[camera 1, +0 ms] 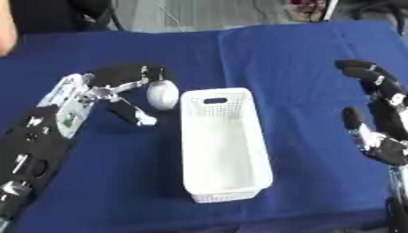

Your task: Pick up objects on the table and place them in the box.

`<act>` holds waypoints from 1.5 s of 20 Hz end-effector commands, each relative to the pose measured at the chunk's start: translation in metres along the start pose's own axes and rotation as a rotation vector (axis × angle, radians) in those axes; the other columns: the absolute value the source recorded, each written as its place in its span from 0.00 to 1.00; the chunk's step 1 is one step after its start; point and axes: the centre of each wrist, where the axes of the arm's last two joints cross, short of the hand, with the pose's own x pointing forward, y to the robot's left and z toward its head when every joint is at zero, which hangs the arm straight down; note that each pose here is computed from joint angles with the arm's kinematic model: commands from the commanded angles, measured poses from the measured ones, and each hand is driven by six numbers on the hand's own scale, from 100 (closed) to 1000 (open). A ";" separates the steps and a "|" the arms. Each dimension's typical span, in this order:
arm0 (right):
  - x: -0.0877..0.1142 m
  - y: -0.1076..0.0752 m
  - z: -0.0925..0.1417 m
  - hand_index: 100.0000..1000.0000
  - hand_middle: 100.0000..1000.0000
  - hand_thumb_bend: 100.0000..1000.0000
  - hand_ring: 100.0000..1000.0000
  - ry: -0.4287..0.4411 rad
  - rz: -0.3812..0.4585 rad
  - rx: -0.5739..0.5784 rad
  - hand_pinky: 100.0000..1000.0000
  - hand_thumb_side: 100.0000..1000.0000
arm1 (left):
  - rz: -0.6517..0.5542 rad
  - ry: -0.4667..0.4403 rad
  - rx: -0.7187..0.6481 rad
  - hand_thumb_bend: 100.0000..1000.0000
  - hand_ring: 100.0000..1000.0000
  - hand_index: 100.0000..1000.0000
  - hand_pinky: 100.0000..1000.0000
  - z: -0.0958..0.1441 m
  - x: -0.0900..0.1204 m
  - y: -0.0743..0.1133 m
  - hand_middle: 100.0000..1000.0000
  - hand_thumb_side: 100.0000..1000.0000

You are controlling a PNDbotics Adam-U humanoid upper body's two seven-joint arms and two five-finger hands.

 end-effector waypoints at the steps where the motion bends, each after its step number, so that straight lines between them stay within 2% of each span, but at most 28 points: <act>1: 0.002 -0.003 -0.007 0.83 0.83 0.16 0.89 -0.029 0.008 0.008 1.00 0.48 | -0.051 0.030 0.005 1.00 0.79 0.97 0.76 0.003 -0.008 0.010 0.84 0.55; 9: 0.003 -0.005 -0.012 0.83 0.83 0.15 0.89 -0.054 0.013 0.015 1.00 0.48 | -0.103 0.090 -0.008 1.00 0.77 0.96 0.73 0.012 -0.022 0.007 0.82 0.54; 11: 0.003 -0.006 -0.013 0.83 0.83 0.15 0.89 -0.056 0.014 0.015 1.00 0.49 | -0.111 0.097 -0.014 0.94 0.73 0.95 0.67 0.013 -0.023 0.006 0.80 0.52; 12: 0.003 -0.006 -0.013 0.83 0.83 0.15 0.89 -0.056 0.014 0.014 1.00 0.49 | -0.115 0.101 -0.016 0.94 0.73 0.95 0.67 0.014 -0.024 0.006 0.80 0.52; 13: 0.003 -0.006 -0.013 0.83 0.83 0.14 0.89 -0.055 0.014 0.014 1.00 0.49 | -0.118 0.105 -0.018 0.85 0.69 0.94 0.60 0.014 -0.025 0.005 0.79 0.47; 14: 0.003 -0.006 -0.013 0.83 0.83 0.14 0.89 -0.055 0.014 0.014 1.00 0.49 | -0.120 0.111 -0.019 0.88 0.70 0.94 0.61 0.016 -0.026 0.004 0.79 0.49; 15: 0.003 -0.006 -0.012 0.83 0.83 0.14 0.89 -0.054 0.014 0.014 1.00 0.49 | -0.122 0.115 -0.019 0.64 0.63 0.92 0.49 0.017 -0.026 0.004 0.76 0.37; 16: 0.003 -0.006 -0.012 0.83 0.83 0.14 0.89 -0.054 0.014 0.014 1.00 0.49 | -0.120 0.125 -0.017 0.65 0.63 0.92 0.49 0.019 -0.027 0.003 0.76 0.40; 17: 0.003 -0.006 -0.012 0.83 0.83 0.14 0.89 -0.053 0.014 0.014 1.00 0.49 | -0.118 0.134 -0.010 0.35 0.55 0.89 0.39 0.020 -0.028 0.002 0.71 0.32; 18: 0.003 -0.006 -0.012 0.83 0.83 0.14 0.89 -0.052 0.014 0.014 1.00 0.49 | -0.111 0.144 0.002 0.28 0.53 0.88 0.36 0.022 -0.029 0.001 0.69 0.29; 19: 0.002 -0.006 -0.012 0.83 0.83 0.14 0.89 -0.051 0.014 0.013 1.00 0.49 | -0.105 0.152 0.013 0.05 0.46 0.86 0.28 0.024 -0.030 0.000 0.66 0.28; 20: 0.002 -0.006 -0.012 0.83 0.83 0.14 0.89 -0.051 0.014 0.013 1.00 0.49 | -0.096 0.163 0.031 0.00 0.43 0.85 0.25 0.026 -0.030 -0.001 0.64 0.27; 22: 0.003 -0.006 -0.012 0.83 0.83 0.14 0.89 -0.050 0.014 0.012 1.00 0.49 | -0.076 0.181 0.069 0.00 0.39 0.81 0.19 0.028 -0.031 -0.002 0.59 0.34; 23: 0.003 -0.006 -0.012 0.83 0.83 0.14 0.89 -0.050 0.013 0.012 1.00 0.49 | -0.067 0.188 0.086 0.00 0.37 0.80 0.17 0.029 -0.031 -0.003 0.58 0.42; 24: 0.003 -0.006 -0.011 0.83 0.83 0.14 0.89 -0.049 0.013 0.012 1.00 0.49 | -0.057 0.194 0.103 0.00 0.37 0.79 0.16 0.030 -0.031 -0.003 0.56 0.45; 30: 0.002 -0.005 -0.011 0.84 0.83 0.14 0.89 -0.046 0.011 0.011 1.00 0.49 | -0.022 0.211 0.138 0.00 0.35 0.76 0.15 0.034 -0.032 -0.004 0.54 0.47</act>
